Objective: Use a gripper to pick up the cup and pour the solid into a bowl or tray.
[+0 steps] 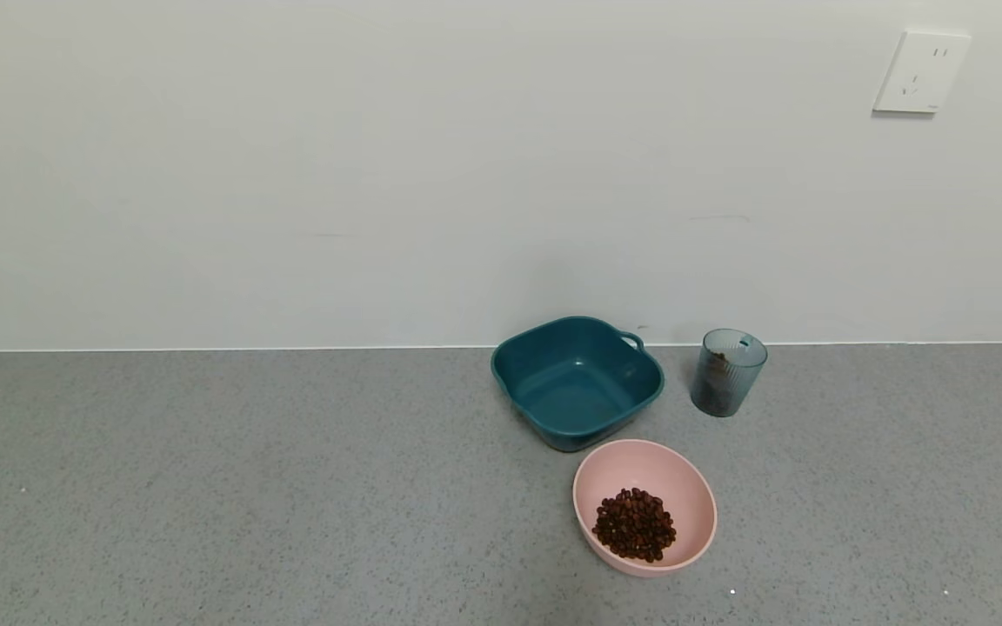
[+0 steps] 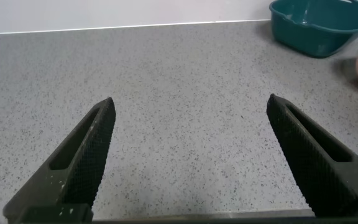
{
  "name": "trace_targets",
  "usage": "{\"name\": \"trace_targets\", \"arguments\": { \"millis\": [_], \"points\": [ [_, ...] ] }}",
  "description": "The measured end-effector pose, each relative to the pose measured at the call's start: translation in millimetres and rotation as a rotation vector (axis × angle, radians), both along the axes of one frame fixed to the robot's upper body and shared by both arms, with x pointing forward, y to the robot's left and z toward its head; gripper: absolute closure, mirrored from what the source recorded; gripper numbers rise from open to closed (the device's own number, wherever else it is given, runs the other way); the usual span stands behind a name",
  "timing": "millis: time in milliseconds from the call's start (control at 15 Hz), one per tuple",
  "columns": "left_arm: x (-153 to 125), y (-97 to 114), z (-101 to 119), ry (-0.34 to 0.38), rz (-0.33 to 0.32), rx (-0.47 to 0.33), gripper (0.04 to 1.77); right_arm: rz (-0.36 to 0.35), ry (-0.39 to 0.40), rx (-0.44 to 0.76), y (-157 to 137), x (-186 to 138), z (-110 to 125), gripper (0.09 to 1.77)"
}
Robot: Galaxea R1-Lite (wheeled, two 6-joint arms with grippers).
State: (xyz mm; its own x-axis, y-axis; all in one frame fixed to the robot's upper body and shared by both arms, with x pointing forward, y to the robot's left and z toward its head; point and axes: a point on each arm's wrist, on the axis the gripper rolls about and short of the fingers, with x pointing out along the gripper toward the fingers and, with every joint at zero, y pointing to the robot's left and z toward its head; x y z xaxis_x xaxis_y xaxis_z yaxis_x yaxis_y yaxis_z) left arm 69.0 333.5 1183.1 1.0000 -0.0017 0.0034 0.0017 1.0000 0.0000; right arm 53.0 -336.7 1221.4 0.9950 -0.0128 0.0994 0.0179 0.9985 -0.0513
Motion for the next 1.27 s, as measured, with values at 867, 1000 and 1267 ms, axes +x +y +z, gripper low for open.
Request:
{"name": "trace_targets", "arguments": {
  "millis": [867,1000,1267],
  "points": [
    [0,0,0,0.0,0.0,0.0,0.06,0.019,0.104,0.009,0,16,-39,0.16],
    [0,0,0,0.0,0.0,0.0,0.06,0.018,0.104,0.008,0,16,-39,0.16],
    [0,0,0,0.0,0.0,0.0,0.06,0.019,0.104,0.008,0,16,-39,0.16]
  ]
}}
